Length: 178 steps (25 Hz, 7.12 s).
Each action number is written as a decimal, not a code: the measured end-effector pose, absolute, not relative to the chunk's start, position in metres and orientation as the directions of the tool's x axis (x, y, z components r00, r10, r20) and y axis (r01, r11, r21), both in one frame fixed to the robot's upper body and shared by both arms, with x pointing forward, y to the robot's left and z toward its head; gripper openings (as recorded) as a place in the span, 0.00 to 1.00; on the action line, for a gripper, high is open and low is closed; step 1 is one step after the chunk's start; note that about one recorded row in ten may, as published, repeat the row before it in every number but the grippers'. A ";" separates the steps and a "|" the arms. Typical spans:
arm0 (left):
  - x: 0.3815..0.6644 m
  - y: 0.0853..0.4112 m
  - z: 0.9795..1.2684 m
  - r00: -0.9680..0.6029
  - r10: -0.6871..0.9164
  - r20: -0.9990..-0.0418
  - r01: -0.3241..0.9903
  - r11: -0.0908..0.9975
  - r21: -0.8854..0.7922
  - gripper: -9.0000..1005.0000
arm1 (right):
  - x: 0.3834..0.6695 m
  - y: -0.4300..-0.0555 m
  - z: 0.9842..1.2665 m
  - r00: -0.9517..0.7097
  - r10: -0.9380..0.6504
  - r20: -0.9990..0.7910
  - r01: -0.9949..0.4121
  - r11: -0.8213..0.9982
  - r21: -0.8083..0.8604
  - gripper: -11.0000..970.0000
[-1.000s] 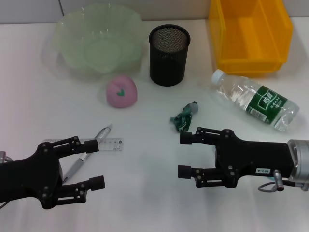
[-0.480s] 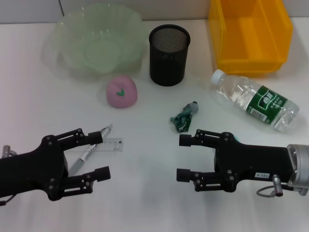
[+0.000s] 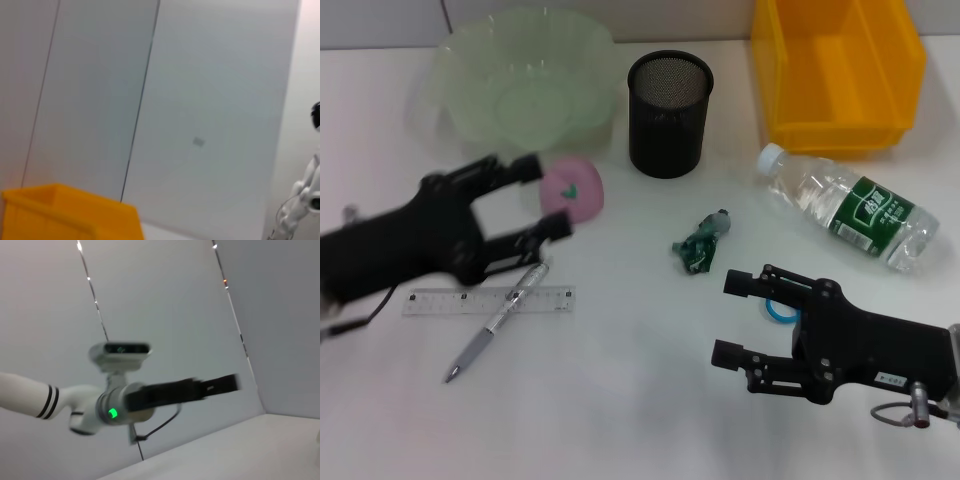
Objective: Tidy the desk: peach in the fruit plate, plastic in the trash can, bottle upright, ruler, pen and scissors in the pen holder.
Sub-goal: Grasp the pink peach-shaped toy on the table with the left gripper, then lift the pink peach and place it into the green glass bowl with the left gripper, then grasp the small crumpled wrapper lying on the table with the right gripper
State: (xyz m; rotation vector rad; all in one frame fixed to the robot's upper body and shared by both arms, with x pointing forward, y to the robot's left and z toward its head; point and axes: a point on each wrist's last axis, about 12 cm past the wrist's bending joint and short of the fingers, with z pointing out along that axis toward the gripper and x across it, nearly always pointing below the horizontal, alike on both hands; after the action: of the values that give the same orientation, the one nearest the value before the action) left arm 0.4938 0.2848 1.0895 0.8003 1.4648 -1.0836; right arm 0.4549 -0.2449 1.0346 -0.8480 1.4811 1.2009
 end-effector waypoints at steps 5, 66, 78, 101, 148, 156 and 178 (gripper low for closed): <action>0.543 0.255 1.116 -0.314 0.044 -0.948 0.875 0.400 -0.271 0.78 | 0.449 -0.247 1.032 -0.260 0.080 -0.962 -0.924 0.270 0.272 0.85; 0.613 0.165 1.110 -0.385 0.757 -0.528 0.814 0.548 0.192 0.77 | 0.453 -0.253 1.034 -0.240 0.123 -0.963 -0.904 0.334 0.267 0.85; 0.613 0.161 1.116 -0.376 0.751 -0.543 0.786 0.569 0.243 0.63 | 0.455 -0.252 1.034 -0.238 0.121 -0.964 -0.903 0.338 0.265 0.85; 0.609 0.170 1.151 -0.367 0.631 -0.684 0.736 0.646 0.201 0.07 | 0.463 -0.252 1.035 -0.227 0.116 -0.967 -0.895 0.366 0.255 0.85; 0.641 0.200 1.142 -0.455 0.163 -0.875 0.501 0.860 -0.100 0.63 | 0.463 -0.252 1.035 -0.228 0.129 -0.965 -0.893 0.367 0.260 0.85; 0.622 0.224 1.158 -0.424 -0.058 -0.904 0.693 0.621 -0.365 0.67 | 0.459 -0.253 1.033 -0.235 0.133 -0.963 -0.889 0.372 0.268 0.85; 0.517 0.243 1.115 -0.200 0.091 -0.975 0.977 0.091 -0.192 0.67 | 0.433 -0.286 1.048 -0.207 0.163 -0.965 -0.916 0.315 0.249 0.85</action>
State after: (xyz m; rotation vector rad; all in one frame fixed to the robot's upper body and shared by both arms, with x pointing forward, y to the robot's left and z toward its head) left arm 0.5167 0.2435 1.1145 1.1201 1.4672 -1.2416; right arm 0.4335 -0.2865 1.0482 -0.7444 1.4209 1.1716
